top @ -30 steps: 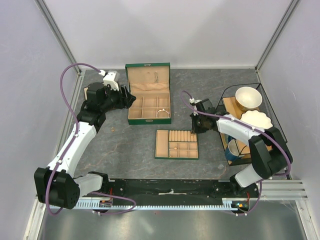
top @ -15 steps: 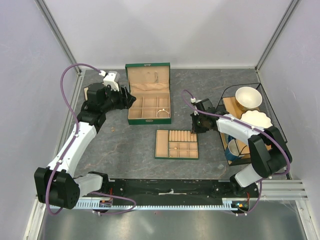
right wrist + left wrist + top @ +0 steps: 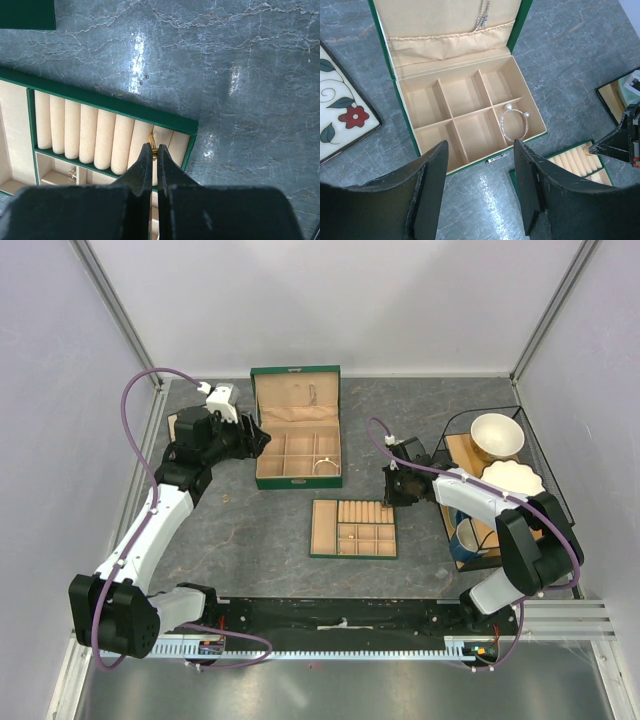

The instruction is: Organize the mixed jewelry

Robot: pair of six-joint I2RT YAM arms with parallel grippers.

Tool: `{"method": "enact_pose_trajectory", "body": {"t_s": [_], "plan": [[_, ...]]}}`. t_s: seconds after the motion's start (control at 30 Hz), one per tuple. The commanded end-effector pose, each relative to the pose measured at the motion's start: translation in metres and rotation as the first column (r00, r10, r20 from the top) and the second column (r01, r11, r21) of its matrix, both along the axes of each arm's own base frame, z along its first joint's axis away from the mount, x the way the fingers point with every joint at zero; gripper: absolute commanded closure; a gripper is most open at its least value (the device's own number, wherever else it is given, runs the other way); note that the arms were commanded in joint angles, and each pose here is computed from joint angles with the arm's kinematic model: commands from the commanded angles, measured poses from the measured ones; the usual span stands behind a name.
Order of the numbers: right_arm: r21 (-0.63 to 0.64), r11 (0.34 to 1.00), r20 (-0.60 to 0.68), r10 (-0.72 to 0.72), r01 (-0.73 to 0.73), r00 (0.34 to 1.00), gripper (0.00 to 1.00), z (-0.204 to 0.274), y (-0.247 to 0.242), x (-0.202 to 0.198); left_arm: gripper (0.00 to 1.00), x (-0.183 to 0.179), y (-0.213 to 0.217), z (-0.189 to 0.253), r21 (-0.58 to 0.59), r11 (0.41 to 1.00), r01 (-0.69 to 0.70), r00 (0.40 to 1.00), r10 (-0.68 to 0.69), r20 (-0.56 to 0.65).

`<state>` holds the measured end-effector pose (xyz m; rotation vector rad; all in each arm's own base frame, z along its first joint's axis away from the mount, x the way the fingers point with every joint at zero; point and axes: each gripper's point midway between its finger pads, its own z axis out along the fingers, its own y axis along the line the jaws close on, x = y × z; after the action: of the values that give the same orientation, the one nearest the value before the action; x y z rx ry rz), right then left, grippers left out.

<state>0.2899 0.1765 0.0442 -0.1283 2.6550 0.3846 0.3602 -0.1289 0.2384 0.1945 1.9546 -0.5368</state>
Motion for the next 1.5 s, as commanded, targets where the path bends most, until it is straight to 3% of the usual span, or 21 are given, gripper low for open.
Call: {"method": "enact_pose_trajectory", "body": {"t_s": [0.0,0.37,0.83,1.47], "plan": [[-0.007,0.999,0.001,-0.043,0.043,0.999,1.00,-0.002,-0.005,0.001,0.38,0.007,0.005,0.005,0.012,1.000,-0.017,0.999,0.016,0.042],[0.008,0.999,-0.041,-0.043,0.043,0.998,1.00,-0.014,-0.001,-0.004,0.38,0.008,0.006,0.003,0.021,1.000,-0.024,0.999,0.023,0.041],[0.008,1.000,-0.001,-0.017,0.017,1.000,1.00,-0.006,0.007,0.001,0.38,0.009,0.003,-0.001,0.014,1.000,-0.010,0.999,0.009,0.039],[-0.130,0.991,0.105,0.039,-0.026,0.994,1.00,0.005,0.017,0.009,0.38,0.006,0.004,0.004,0.011,1.000,-0.010,0.999,0.009,0.054]]}}
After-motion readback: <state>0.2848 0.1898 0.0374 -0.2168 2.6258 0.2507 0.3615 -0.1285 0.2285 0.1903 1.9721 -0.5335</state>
